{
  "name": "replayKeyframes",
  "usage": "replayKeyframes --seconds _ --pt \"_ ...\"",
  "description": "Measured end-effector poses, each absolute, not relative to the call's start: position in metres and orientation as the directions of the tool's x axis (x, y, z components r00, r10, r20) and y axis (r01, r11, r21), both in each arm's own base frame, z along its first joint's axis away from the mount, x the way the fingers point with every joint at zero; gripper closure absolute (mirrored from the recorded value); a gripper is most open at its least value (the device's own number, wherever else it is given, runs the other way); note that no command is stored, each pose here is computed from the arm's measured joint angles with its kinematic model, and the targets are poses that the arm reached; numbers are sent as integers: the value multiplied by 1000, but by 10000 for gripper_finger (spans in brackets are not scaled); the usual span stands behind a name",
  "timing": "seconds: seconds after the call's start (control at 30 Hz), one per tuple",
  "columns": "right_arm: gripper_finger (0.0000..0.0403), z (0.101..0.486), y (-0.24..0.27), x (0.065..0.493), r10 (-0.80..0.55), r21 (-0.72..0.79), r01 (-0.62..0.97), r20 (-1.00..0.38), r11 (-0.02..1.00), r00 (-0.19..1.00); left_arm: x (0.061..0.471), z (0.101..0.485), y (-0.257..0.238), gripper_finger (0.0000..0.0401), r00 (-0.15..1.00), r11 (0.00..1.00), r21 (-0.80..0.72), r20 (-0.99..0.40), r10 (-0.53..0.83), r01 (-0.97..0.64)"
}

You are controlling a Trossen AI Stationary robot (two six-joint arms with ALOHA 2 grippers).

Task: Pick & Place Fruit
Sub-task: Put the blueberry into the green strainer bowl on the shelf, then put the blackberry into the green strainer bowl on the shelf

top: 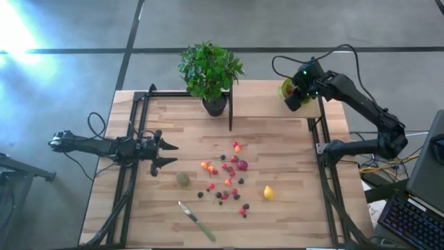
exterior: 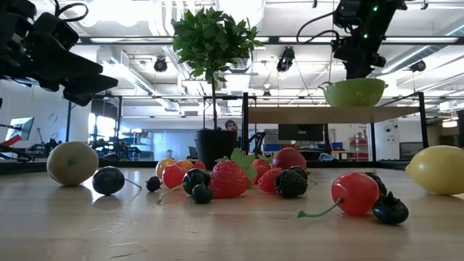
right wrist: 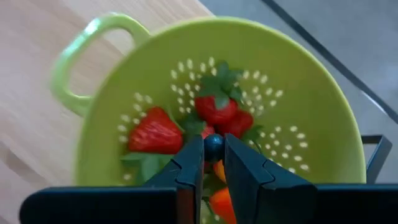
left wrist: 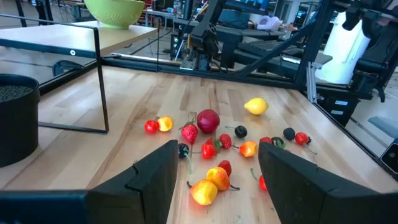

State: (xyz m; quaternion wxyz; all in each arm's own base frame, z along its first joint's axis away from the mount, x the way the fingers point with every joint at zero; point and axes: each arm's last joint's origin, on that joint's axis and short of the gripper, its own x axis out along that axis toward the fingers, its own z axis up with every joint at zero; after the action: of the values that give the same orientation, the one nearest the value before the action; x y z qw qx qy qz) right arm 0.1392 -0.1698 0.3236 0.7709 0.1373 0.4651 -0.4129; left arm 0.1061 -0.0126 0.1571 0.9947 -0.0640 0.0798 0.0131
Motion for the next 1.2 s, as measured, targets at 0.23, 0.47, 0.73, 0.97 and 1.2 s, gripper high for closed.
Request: replayKeyframes --seconds 0.23,0.47,0.73,0.97,1.2 --pt "363 321 -173 137 -500 -173 773 -841 610 206 106 157 -13 172 987 991 -125 -160 16 -36" --pt "323 321 -173 137 -500 -151 798 -841 583 207 106 157 -13 172 987 991 -125 -160 16 -36" --pt "257 321 -174 137 -505 -152 797 -837 585 210 106 157 -13 172 987 991 -125 -160 16 -37" --pt "219 338 -173 140 -528 -135 793 -809 595 259 106 157 -13 172 987 991 -125 -160 16 -36" --pt "231 358 -158 152 -501 -66 730 -769 680 397 106 157 -13 172 987 991 -125 -160 16 -36"
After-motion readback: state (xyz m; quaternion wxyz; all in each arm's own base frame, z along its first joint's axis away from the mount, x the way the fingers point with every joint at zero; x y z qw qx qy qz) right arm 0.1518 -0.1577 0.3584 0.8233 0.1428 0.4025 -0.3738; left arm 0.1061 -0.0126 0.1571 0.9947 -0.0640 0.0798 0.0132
